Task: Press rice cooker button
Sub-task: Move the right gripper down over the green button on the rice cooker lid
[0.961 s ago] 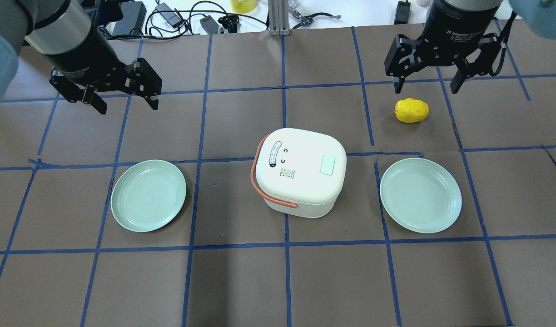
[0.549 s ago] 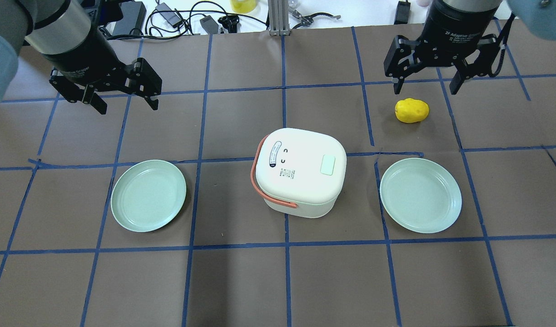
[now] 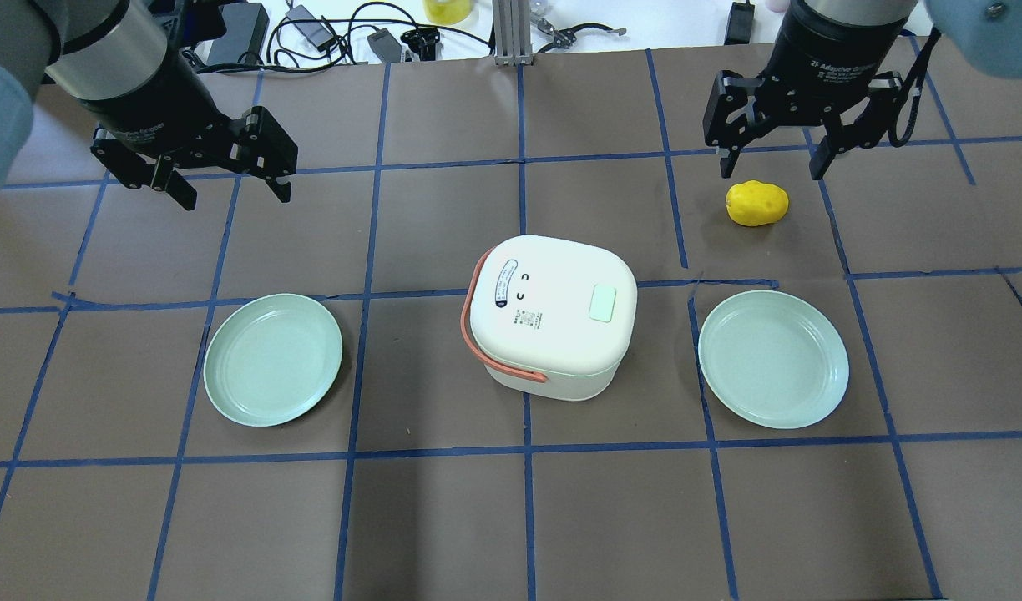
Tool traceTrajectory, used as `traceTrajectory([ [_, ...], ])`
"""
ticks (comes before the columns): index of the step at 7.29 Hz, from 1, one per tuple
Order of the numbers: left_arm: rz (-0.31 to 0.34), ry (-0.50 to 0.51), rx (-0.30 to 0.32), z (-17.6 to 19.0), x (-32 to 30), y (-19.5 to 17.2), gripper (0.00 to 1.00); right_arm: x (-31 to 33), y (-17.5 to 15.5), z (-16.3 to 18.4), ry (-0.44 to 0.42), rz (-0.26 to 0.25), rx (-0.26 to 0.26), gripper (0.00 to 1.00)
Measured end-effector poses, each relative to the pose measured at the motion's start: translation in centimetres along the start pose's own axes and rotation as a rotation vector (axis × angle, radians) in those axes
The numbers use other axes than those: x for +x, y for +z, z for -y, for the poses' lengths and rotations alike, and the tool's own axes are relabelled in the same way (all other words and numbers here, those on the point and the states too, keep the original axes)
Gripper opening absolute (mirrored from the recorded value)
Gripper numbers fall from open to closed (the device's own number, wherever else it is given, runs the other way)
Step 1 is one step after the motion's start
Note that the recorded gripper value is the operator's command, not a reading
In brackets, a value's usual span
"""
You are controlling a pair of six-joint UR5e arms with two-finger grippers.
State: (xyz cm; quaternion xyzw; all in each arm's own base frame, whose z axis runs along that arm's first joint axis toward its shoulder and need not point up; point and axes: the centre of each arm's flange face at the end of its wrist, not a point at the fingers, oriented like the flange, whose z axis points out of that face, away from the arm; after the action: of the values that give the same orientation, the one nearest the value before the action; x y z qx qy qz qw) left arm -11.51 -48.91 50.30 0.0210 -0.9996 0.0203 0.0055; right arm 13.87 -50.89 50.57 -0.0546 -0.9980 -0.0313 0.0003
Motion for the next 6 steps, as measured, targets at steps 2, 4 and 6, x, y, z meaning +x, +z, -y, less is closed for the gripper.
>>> traceTrajectory([
  [2,0.000,0.000,0.000,0.0,0.0,0.0,1.00,-1.4,0.8,-0.3,0.038,0.059,-0.028,0.00],
  [4,0.000,0.000,0.000,0.0,0.0,0.0,1.00,-3.9,3.0,-1.2,0.078,0.088,-0.070,0.00],
  [6,0.000,0.000,0.000,0.0,0.0,0.0,1.00,-5.6,5.7,-1.5,0.080,0.129,-0.093,0.00],
])
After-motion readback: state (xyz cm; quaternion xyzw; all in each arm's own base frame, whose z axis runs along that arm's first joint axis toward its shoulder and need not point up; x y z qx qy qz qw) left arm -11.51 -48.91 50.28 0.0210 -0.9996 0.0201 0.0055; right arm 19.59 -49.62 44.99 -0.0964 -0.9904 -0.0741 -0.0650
